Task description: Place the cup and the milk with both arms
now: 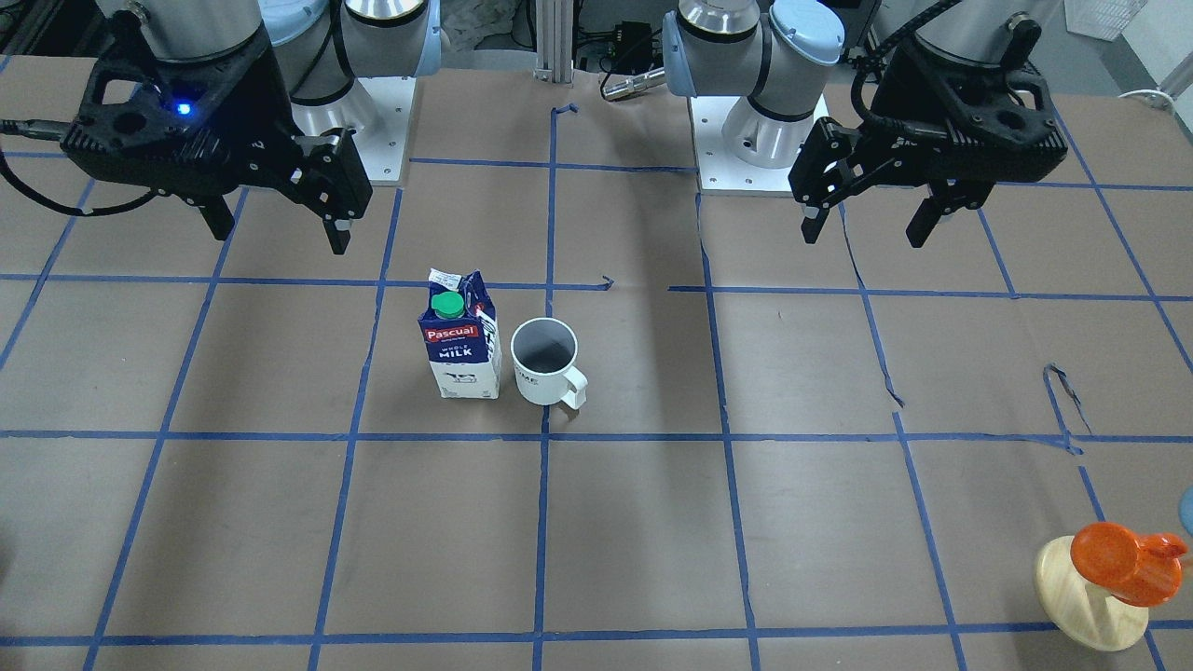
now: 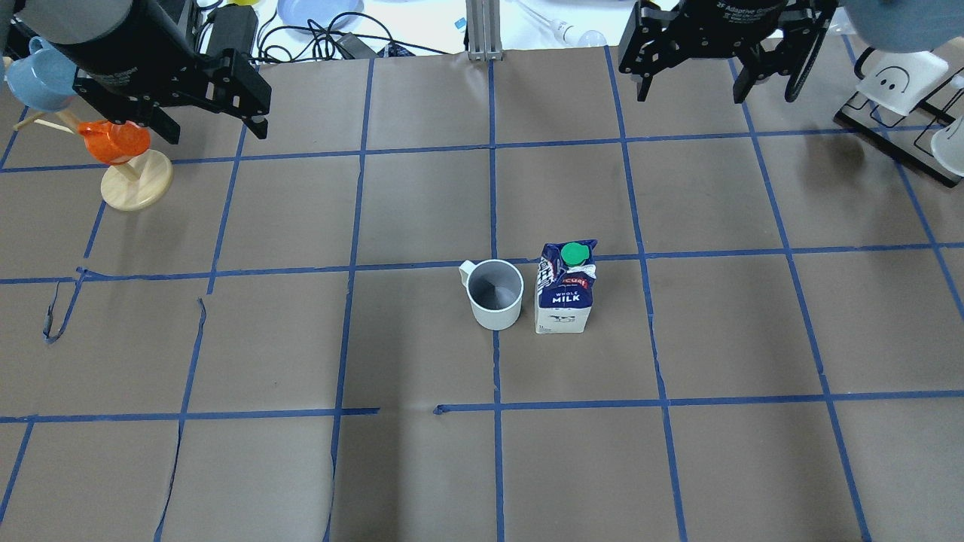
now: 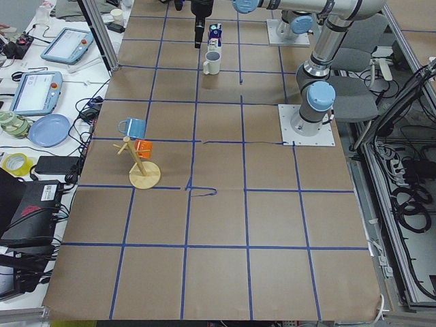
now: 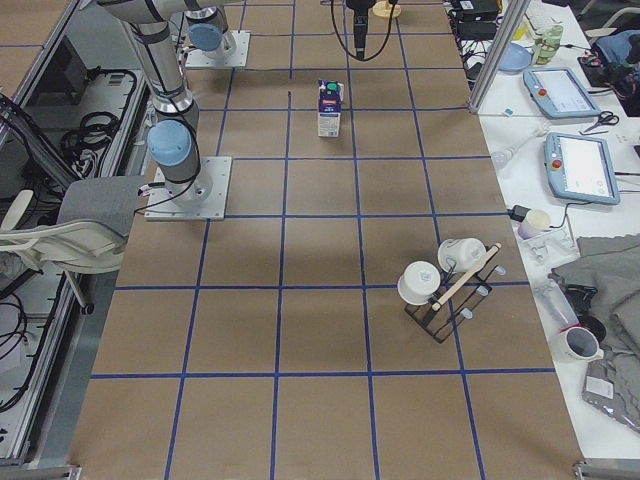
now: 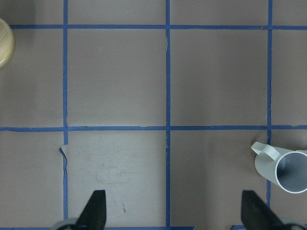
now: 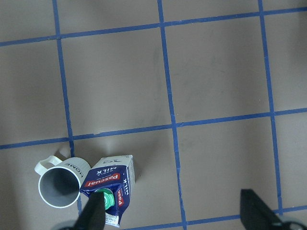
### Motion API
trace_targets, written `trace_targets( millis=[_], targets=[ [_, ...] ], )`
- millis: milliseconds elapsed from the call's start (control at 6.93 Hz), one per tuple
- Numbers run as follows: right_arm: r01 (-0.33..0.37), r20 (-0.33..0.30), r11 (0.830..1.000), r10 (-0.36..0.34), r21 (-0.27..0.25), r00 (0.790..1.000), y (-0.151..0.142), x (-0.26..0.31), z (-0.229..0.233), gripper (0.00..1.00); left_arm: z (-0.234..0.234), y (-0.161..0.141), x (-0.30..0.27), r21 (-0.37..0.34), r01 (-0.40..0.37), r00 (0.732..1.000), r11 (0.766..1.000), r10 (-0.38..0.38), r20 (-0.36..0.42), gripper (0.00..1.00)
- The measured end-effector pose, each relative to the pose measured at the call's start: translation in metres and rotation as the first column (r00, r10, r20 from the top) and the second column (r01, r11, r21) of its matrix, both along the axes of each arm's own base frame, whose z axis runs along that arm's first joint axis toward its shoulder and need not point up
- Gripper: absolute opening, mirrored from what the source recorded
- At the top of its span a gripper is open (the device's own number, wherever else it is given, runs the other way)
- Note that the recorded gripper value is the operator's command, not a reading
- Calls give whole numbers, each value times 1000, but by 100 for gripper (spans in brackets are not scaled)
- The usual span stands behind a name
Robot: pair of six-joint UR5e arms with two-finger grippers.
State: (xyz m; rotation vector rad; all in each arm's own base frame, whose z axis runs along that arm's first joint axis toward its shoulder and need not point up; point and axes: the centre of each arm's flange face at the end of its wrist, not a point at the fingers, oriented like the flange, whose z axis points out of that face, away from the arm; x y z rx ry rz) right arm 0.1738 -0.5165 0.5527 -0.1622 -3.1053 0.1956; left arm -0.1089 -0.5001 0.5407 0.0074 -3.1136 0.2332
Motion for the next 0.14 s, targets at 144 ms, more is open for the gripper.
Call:
trace_targets(
  millis=[144],
  targets=[
    [-3,0,1000,3,-1,1000,1,0,0,100,0,0,0,-1,0,1000,1000,0,1,100]
  ],
)
